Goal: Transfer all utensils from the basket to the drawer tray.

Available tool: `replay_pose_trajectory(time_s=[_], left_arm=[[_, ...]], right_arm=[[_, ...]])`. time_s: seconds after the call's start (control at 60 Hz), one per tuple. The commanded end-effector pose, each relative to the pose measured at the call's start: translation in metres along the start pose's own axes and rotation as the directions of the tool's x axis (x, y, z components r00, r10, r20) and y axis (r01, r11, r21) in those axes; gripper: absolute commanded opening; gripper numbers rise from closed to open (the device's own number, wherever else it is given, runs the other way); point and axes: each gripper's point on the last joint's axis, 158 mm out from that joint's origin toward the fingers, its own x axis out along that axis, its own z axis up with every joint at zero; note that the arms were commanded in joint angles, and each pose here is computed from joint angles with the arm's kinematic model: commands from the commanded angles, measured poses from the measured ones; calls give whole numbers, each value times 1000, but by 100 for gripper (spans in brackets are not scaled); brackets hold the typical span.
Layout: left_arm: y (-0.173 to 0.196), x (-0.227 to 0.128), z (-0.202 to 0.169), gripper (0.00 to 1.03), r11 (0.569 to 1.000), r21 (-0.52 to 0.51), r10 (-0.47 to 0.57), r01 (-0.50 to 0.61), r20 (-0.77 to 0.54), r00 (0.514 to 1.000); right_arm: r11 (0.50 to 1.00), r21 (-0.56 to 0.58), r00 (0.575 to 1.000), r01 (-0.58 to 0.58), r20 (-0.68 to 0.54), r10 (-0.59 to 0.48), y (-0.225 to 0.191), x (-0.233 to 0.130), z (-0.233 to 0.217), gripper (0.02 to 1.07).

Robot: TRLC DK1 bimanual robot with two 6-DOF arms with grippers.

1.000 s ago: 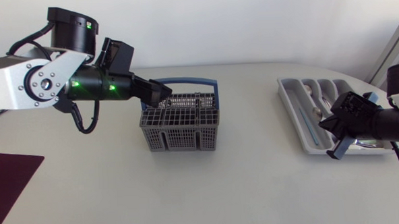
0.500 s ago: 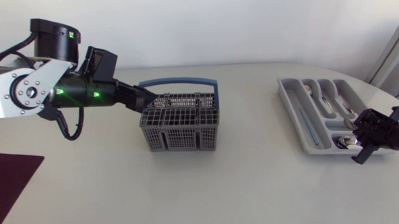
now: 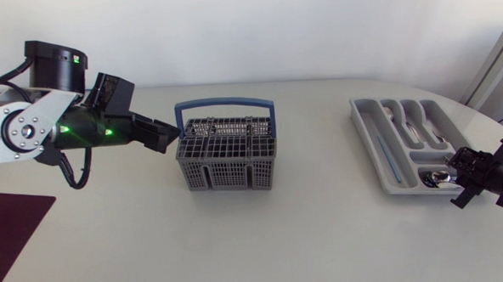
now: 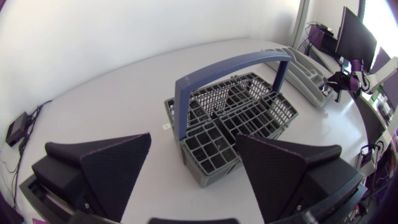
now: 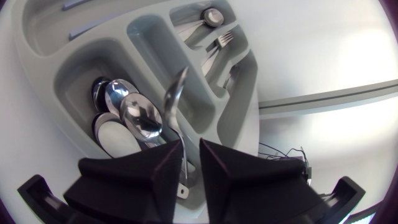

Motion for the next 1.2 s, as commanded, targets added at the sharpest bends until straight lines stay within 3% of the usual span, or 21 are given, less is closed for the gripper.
replay_pose_trajectory(time_s=[0.0, 0.033, 0.083, 0.417, 0.567, 0.883, 1.183], left_arm=[[7, -3, -13, 95, 1000, 13, 23, -23, -14, 1000], [8, -5, -13, 95, 1000, 12, 26, -26, -12, 1000], [9, -6, -15, 95, 999, 15, 29, -29, -11, 1000], [22, -13, -29, 97, 998, 8, 67, -66, -8, 998], [26, -7, -38, 97, 997, 9, 80, -79, -15, 997], [12, 30, -59, 97, 996, 54, 70, -65, -98, 993], [2, 48, -65, 97, 996, 75, 62, -53, -128, 990]], right_arm=[[1000, -21, 1000, 8, -17, -8, 4, -5, -6, 82], [1000, -20, 1000, 12, -16, -12, 4, -8, -6, 94], [1000, -20, 1000, 22, -12, -23, 2, -13, -4, 100], [990, 79, 990, 114, 78, -121, -25, -64, 31, 102], [994, 111, 981, 23, 189, -44, 3, -96, 81, 102], [996, 16, 943, -89, 325, 79, 88, -147, 186, 102], [991, -40, 922, -130, 363, 136, 126, -164, 232, 102]])
